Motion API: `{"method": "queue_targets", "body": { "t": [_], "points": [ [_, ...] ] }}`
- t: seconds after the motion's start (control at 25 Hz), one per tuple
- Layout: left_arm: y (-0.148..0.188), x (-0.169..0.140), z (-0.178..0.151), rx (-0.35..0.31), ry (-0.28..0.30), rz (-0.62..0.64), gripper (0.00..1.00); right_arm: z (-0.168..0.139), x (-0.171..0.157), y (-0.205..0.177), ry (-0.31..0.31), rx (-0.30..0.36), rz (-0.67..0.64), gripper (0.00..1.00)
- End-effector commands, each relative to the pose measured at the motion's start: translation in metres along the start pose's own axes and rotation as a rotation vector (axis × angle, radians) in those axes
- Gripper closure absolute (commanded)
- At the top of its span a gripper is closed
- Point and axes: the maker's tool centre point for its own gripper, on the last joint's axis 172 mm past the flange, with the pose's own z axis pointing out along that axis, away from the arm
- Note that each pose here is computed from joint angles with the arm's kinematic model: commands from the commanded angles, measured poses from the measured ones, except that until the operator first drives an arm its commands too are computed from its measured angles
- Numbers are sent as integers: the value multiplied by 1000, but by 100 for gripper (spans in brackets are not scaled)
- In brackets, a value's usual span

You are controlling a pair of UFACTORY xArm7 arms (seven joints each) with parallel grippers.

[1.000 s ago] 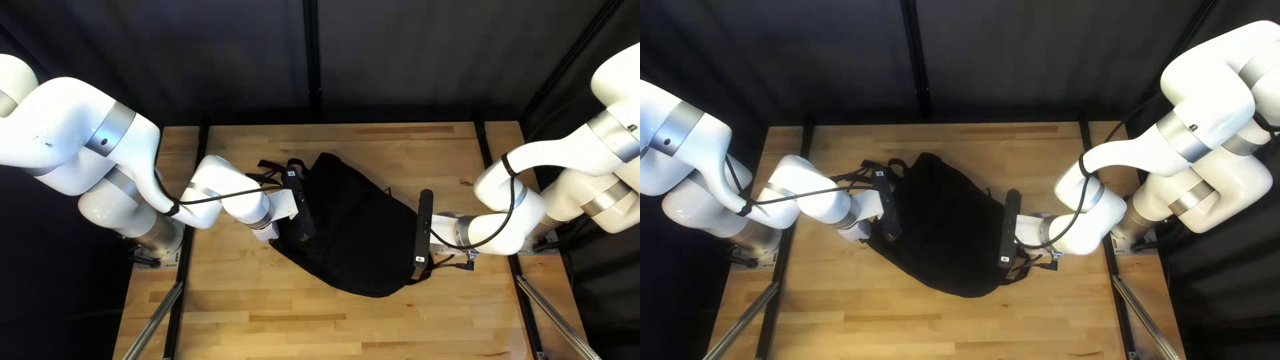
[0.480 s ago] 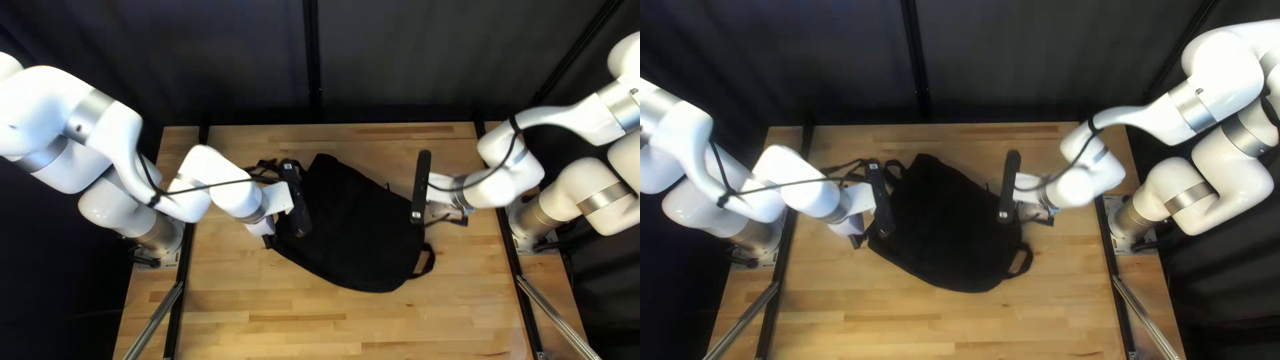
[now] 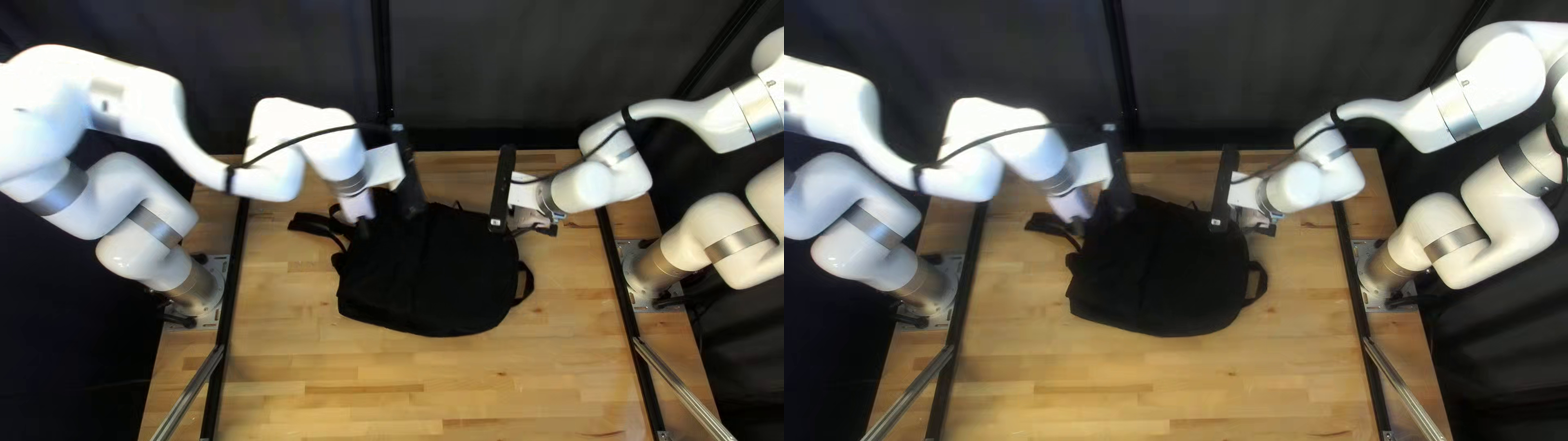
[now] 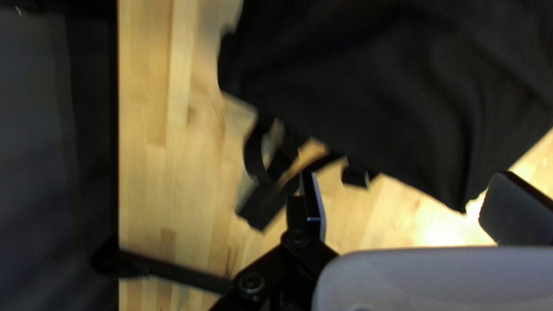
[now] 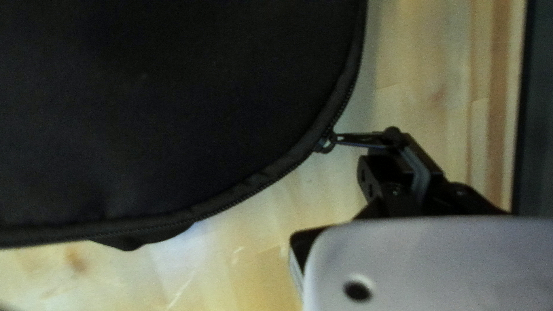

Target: Remove a lunch box from a kids backpack

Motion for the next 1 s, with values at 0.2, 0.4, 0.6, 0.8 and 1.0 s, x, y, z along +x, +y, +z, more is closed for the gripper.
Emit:
{"method": "queue_targets", "body": {
  "t": [0.2, 0.4, 0.6, 0.8, 1.0],
  "points": [
    [-21, 39, 43, -57, 54, -67, 0, -4, -4, -15, 20, -1, -14, 100],
    [-27, 48, 72, -99, 88, -161, 0, -3, -8, -20, 28, -1, -20, 100],
    [-23, 53, 83, -157, 54, -270, 0, -5, -6, -27, 35, -2, -30, 100],
    [-20, 53, 80, -165, 44, -276, 0, -4, -11, -34, 43, -3, -34, 100],
    [-20, 53, 80, -165, 44, -276, 0, 8, -24, -42, 49, 1, -29, 100]
  ]
}}
